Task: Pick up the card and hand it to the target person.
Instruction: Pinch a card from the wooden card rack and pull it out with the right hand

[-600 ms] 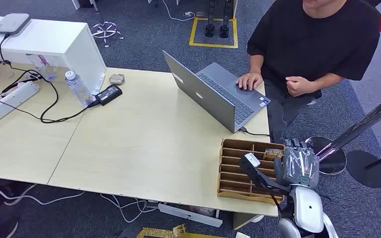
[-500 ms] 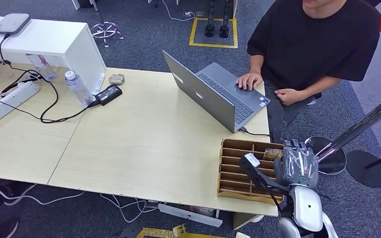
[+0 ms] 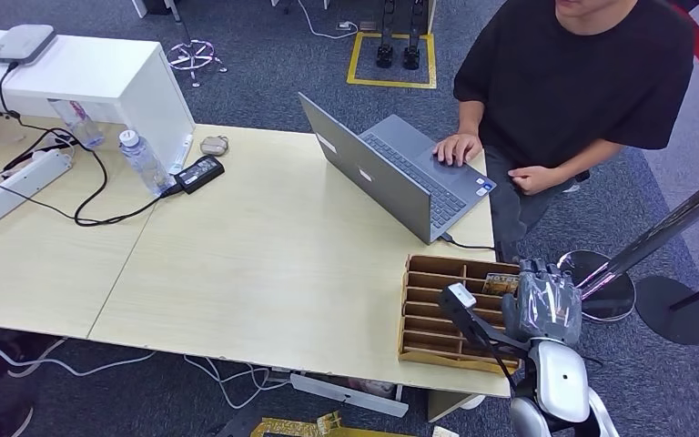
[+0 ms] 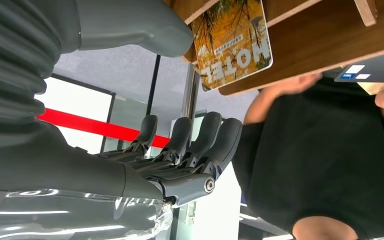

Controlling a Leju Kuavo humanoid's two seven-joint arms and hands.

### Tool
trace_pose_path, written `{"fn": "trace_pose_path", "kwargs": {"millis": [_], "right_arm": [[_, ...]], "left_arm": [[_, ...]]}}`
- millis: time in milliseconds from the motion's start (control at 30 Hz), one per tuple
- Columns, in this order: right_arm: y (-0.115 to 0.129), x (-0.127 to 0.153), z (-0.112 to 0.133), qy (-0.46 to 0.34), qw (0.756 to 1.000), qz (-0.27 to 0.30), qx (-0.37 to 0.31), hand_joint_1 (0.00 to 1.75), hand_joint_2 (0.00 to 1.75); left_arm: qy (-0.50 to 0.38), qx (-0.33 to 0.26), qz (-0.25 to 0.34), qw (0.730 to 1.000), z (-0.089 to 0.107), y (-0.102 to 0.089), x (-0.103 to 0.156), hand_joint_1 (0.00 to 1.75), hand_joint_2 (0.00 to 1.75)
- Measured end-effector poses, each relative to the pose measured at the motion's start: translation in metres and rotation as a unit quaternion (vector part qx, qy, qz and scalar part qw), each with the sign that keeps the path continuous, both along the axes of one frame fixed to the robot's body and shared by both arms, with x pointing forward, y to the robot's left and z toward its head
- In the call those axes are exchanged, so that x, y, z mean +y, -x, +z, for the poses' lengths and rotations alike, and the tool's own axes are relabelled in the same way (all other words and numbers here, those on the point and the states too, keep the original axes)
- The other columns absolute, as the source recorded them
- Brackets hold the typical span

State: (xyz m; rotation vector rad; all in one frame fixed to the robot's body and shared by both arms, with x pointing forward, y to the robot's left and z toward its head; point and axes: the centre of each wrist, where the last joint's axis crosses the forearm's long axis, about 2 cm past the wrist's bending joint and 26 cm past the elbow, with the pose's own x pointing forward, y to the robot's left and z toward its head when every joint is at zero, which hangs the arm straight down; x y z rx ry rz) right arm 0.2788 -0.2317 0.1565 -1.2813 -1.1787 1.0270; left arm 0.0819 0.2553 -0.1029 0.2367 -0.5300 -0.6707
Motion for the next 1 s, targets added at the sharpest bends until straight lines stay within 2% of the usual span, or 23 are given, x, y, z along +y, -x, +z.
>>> {"fn": "trace_pose_path", "kwargs": {"millis": [267,400,500,667,1000], "right_arm": [[-0.0008,-0.0009,-0.0044,0.001,1.0,-0.002,0.011,0.61,1.75],[-0.001,-0.0013,-0.006,0.0,1.0,-0.003,0.016,0.5,1.75],[-0.0013,-0.0015,-0.0073,-0.001,1.0,-0.003,0.022,0.59,1.75],[-0.0017,-0.0008,-0.0087,-0.001,1.0,0.0,0.026,0.58,1.75],[-0.0041,0.0009,-0.0096,0.0,1.0,0.003,0.029,0.87,1.75]], "left_arm": [[0.001,0.001,-0.001,1.0,-0.0001,0.0001,0.0006,0.0,0.0],[0.001,0.001,-0.001,1.0,-0.0001,0.0001,0.0012,0.0,0.0],[0.001,0.002,-0.001,1.0,-0.0001,0.0001,0.0013,0.0,0.0],[0.0,0.002,0.0,1.0,-0.0002,0.0001,0.0013,0.0,0.0],[-0.001,0.003,0.002,1.0,-0.0002,0.0001,0.0015,0.0,0.0]]}}
